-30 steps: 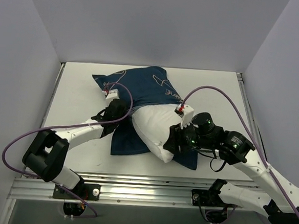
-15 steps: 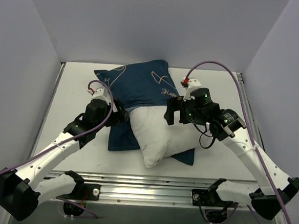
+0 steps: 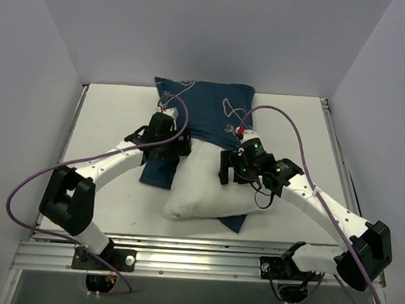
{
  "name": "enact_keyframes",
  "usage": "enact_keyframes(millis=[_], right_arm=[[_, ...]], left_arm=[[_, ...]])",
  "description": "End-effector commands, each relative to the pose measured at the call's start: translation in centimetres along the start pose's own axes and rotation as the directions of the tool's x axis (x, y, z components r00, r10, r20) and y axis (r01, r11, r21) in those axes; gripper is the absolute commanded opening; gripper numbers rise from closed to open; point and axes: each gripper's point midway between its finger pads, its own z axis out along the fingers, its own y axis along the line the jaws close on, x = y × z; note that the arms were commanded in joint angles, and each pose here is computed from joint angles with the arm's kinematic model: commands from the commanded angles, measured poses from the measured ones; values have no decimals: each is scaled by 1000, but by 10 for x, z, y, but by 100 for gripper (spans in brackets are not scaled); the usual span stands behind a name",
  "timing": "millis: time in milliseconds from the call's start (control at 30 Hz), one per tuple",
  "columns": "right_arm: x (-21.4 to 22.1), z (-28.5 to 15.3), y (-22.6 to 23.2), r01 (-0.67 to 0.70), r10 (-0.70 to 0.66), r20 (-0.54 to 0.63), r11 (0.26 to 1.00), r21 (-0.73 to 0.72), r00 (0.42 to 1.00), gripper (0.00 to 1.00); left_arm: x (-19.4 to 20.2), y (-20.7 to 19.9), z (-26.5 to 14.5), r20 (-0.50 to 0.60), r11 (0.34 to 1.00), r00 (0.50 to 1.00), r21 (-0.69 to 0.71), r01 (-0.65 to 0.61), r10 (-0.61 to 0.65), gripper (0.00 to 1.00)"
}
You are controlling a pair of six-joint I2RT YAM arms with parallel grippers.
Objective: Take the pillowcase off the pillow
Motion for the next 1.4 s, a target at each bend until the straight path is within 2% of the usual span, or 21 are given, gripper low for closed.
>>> enact_keyframes(millis=[0,100,167,233,367,467,500,600,633,700,733,833,933,1067,1200,1367], right_arm=[[14,-5,76,-7,-2,-33,964,-267,999,86],[0,-3,98,-4,5,4,943,-332,1000,86],[-15,-3,102,11,3,42,945,-327,999,86],[-27,1,92,16,5,80,966,-259,997,86],[-49,1,79,-4,30,132,982,-191,991,86],[-60,-2,67,-55,86,168,982,-178,982,86],[-61,-2,62,-70,100,169,982,-174,980,86],[-66,-6,44,-118,148,195,981,-156,970,85],[-70,-10,34,-138,167,213,980,-142,963,85],[-68,-9,19,-165,183,220,981,-101,958,85],[-65,-10,1,-192,197,228,980,-48,953,86],[-56,-12,-23,-224,214,229,975,16,950,86],[-51,-17,-47,-279,259,240,959,50,936,88],[-32,-13,-70,-323,300,217,943,78,929,89],[-16,-10,-72,-329,316,181,943,50,931,89],[-2,4,-44,-306,316,100,946,-107,943,89]], left_arm=[[-82,-50,-12,198,987,976,110,-120,97,97],[-119,-46,-34,270,987,954,54,-150,130,97],[-141,-37,-61,327,987,933,1,-158,149,95],[-149,-27,-89,354,982,916,-64,-177,188,94],[-142,-21,-128,374,968,893,-108,-226,250,94],[-110,-25,-140,347,949,883,-81,-306,314,94],[-85,-31,-133,304,934,884,-61,-353,354,94],[-51,-47,-135,283,888,846,-57,-456,453,94],[-23,-65,-131,258,853,822,-19,-521,507,94],[-5,-79,-129,252,825,794,-36,-563,553,94],[16,-100,-128,245,796,771,-2,-606,587,94],[36,-123,-120,238,757,731,-35,-652,640,94],[44,-123,-97,184,754,733,-101,-649,655,94],[52,-131,-77,168,769,751,-125,-627,639,94],[62,-120,-59,108,772,768,-187,-608,631,94],[84,-81,-27,3,747,792,-334,-575,611,96]])
